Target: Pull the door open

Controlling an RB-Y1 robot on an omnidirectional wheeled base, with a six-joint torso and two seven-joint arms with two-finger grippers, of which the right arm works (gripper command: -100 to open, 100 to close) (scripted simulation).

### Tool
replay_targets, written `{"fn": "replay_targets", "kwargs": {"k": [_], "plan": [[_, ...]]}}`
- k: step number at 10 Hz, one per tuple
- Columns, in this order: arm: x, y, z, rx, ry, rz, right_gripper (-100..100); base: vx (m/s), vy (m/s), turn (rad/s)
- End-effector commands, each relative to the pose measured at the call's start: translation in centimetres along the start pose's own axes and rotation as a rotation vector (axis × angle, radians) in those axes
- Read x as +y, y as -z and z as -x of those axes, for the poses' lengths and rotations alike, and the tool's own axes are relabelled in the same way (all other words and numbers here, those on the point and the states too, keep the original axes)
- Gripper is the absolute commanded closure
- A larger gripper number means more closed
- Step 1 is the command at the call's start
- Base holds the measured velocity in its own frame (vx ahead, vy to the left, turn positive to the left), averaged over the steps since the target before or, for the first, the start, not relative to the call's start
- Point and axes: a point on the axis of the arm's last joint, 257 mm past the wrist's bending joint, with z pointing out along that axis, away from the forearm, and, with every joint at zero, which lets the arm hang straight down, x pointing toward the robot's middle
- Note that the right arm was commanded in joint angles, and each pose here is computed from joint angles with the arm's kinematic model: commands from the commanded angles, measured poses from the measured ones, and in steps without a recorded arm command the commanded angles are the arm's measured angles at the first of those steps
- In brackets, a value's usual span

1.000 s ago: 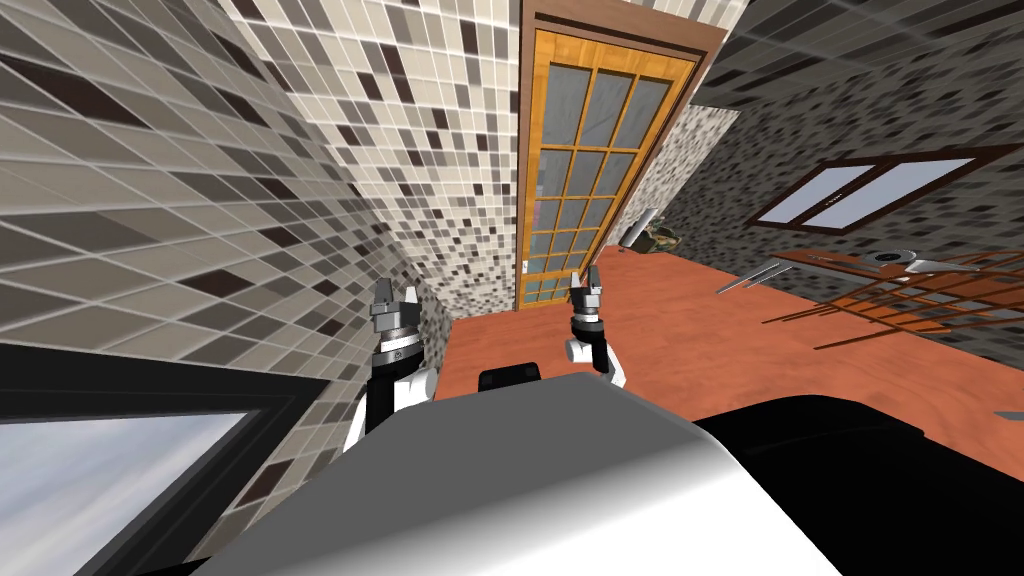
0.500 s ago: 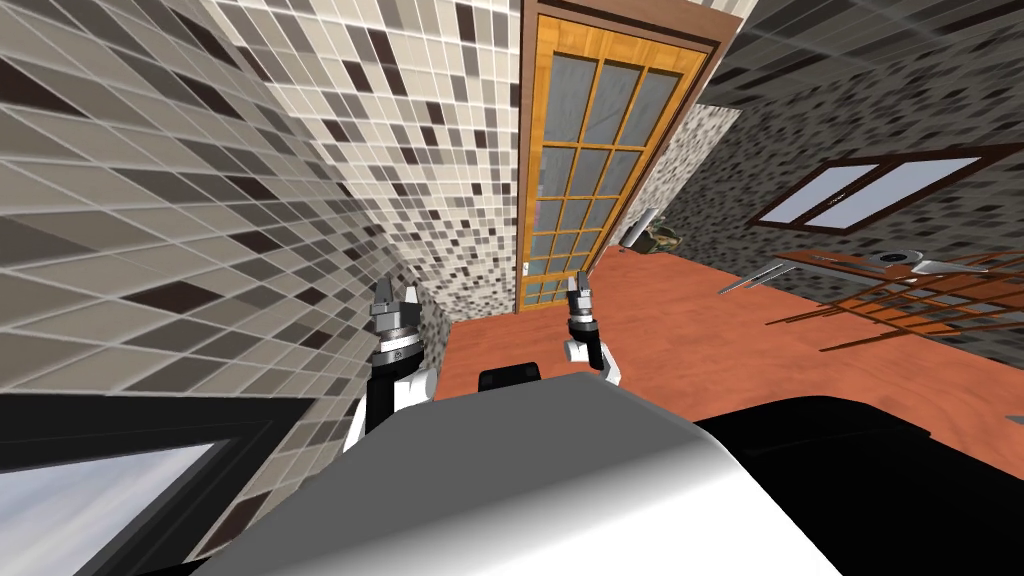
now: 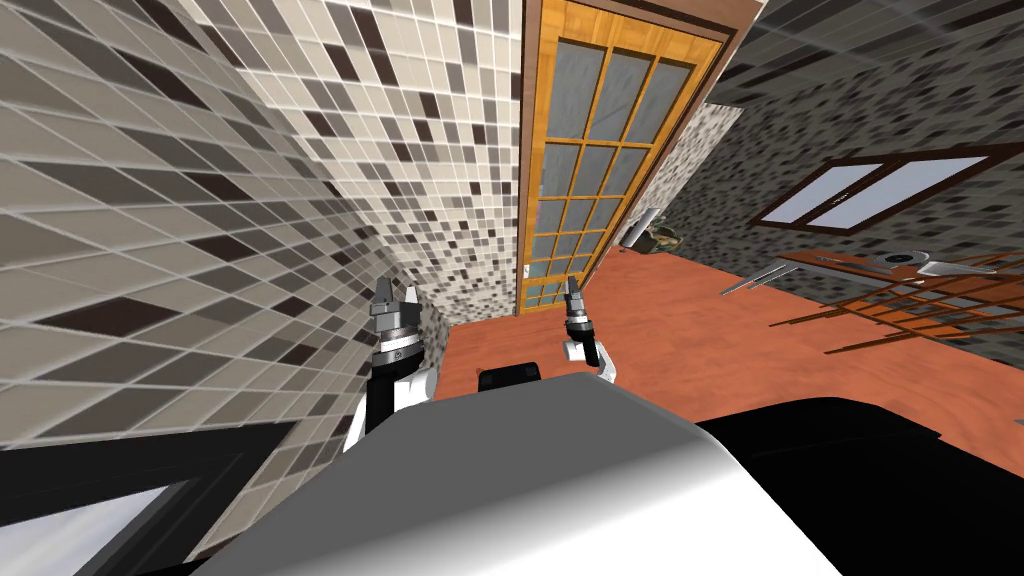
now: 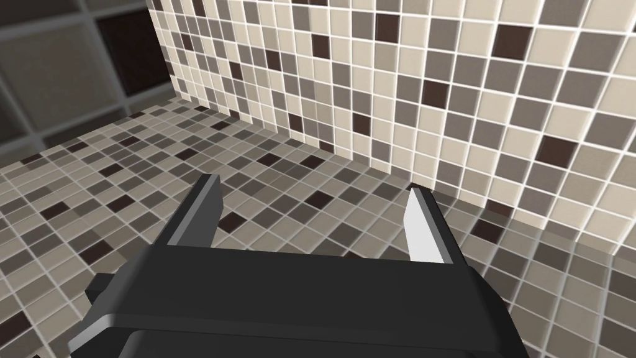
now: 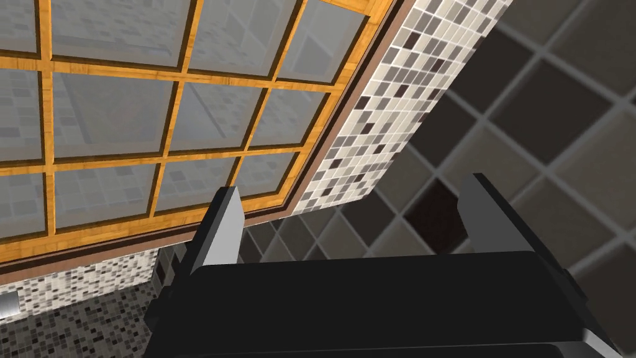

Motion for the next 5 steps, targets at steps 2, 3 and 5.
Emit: {"fn": "replay_targets", "kwargs": {"k": [2,3,5], "plan": [[-2.3,0.91,-0.8,0.029,0.079,-0.031,-100,0.086,0.008,-0.012],[-2.9,1.11,-1.0,0.04,0.108,-0.038,-100,0.099,0.011,-0.017],[-4.7,1.82,-1.7,0.066,0.168,-0.064,-100,0.098,0.005,-0.013]]}}
